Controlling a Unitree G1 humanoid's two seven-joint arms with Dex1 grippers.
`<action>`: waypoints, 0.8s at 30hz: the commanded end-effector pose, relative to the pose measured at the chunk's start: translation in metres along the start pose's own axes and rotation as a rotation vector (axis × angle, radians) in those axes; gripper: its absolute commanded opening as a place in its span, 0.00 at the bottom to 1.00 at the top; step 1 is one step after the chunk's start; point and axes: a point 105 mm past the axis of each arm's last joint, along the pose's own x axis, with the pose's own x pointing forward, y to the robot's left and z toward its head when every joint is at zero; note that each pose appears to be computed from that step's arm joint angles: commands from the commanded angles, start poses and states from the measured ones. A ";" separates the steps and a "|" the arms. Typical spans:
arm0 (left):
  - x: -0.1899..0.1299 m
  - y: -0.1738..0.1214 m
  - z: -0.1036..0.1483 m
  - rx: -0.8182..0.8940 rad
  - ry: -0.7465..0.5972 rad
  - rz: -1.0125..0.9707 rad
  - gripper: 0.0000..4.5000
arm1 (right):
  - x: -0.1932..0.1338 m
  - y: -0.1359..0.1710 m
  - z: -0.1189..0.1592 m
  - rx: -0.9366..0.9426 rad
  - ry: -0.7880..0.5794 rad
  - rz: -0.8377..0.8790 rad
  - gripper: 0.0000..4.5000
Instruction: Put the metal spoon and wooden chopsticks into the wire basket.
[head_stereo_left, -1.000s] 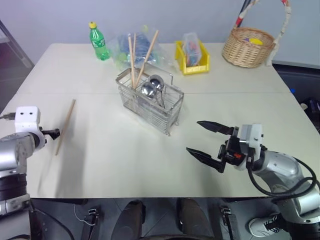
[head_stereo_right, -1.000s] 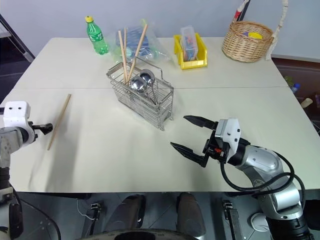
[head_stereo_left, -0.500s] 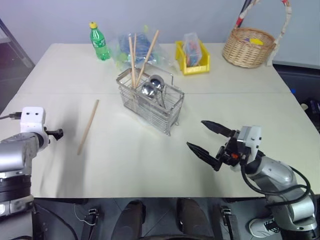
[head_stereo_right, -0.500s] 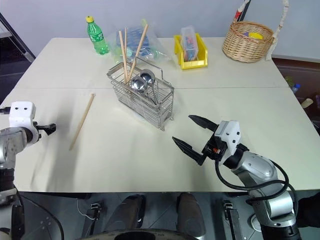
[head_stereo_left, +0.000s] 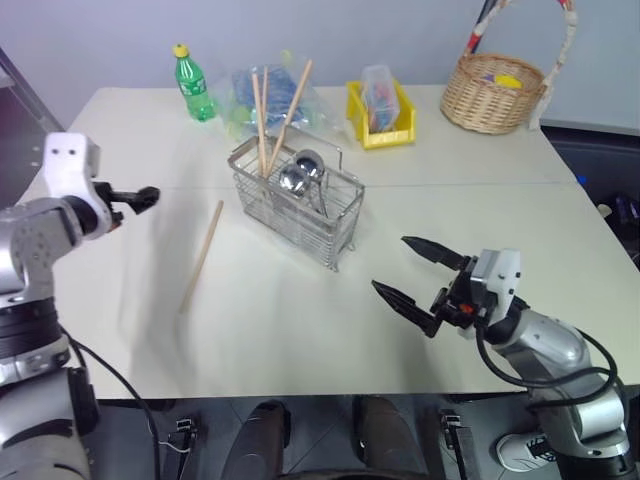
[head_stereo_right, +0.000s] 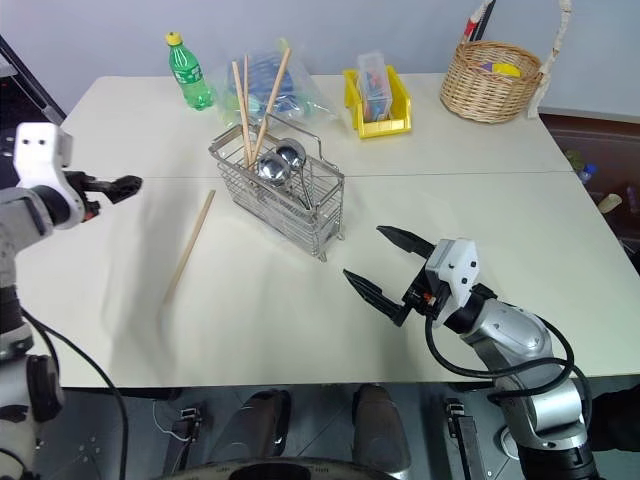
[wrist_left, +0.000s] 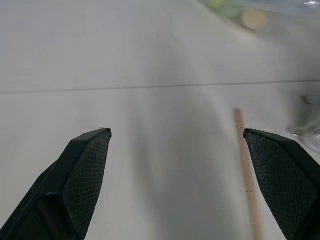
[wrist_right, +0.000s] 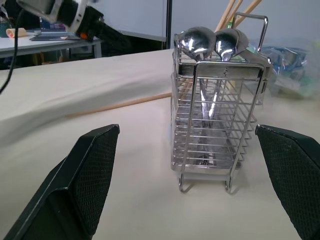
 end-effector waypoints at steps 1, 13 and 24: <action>0.000 -0.016 -0.002 0.014 0.000 -0.038 0.99 | 0.003 0.001 0.007 -0.023 -0.037 0.005 1.00; 0.017 -0.050 -0.051 0.059 0.133 -0.107 0.99 | 0.005 0.002 0.007 -0.023 -0.043 -0.001 1.00; 0.015 -0.050 -0.087 0.168 0.259 -0.042 0.99 | 0.006 0.003 0.008 -0.025 -0.048 -0.018 1.00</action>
